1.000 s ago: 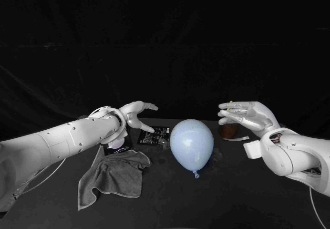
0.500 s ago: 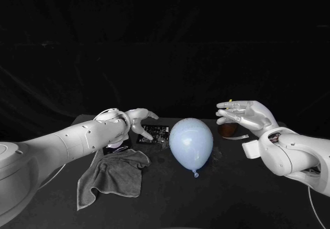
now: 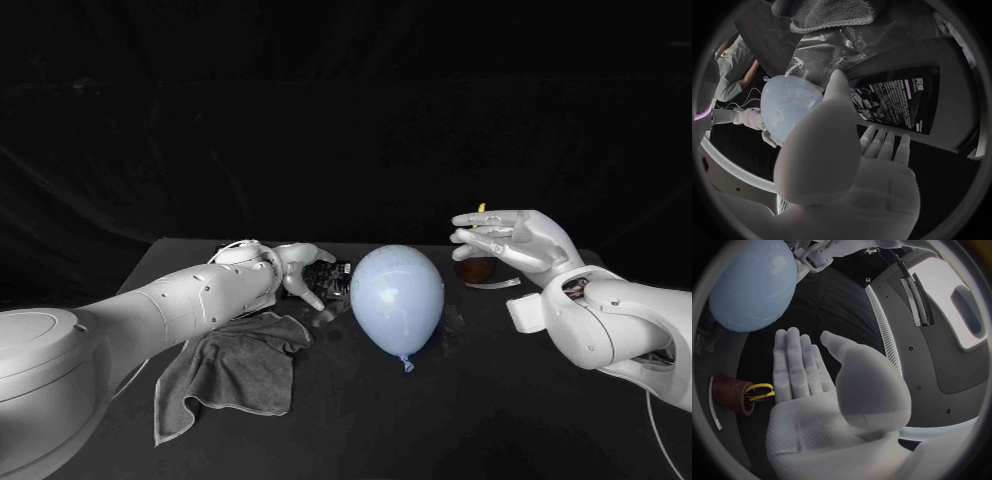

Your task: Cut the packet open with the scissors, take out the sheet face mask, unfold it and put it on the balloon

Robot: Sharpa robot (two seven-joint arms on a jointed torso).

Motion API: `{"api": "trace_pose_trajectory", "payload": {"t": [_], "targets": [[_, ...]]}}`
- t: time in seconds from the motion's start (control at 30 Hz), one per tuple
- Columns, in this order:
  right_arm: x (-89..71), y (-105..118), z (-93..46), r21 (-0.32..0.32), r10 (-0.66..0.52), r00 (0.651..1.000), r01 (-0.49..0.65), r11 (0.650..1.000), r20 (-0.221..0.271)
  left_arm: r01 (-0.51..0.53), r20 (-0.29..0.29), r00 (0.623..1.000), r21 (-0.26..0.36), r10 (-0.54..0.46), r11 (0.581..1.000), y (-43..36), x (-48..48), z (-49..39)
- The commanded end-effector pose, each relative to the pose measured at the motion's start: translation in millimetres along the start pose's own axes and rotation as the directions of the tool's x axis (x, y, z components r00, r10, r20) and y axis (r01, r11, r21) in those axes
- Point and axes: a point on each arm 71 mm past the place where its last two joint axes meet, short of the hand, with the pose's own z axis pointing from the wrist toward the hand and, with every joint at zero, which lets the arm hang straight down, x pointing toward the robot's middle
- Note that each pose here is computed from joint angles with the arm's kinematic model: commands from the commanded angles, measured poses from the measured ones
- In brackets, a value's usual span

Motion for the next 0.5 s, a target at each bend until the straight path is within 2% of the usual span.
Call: {"api": "trace_pose_trajectory", "payload": {"t": [0.03,0.5], "targets": [[0.7,2.8,0.1,-0.013,-0.008,1.0,0.008,1.0,-0.007,-0.017,-0.005,1.0,-0.028,0.017,0.999,1.2,0.5,0.9],[1.8,5.7,0.2,-0.018,-0.006,1.0,0.006,1.0,-0.012,-0.037,0.016,0.999,-0.06,0.038,0.998,1.3,0.0,3.6]]}}
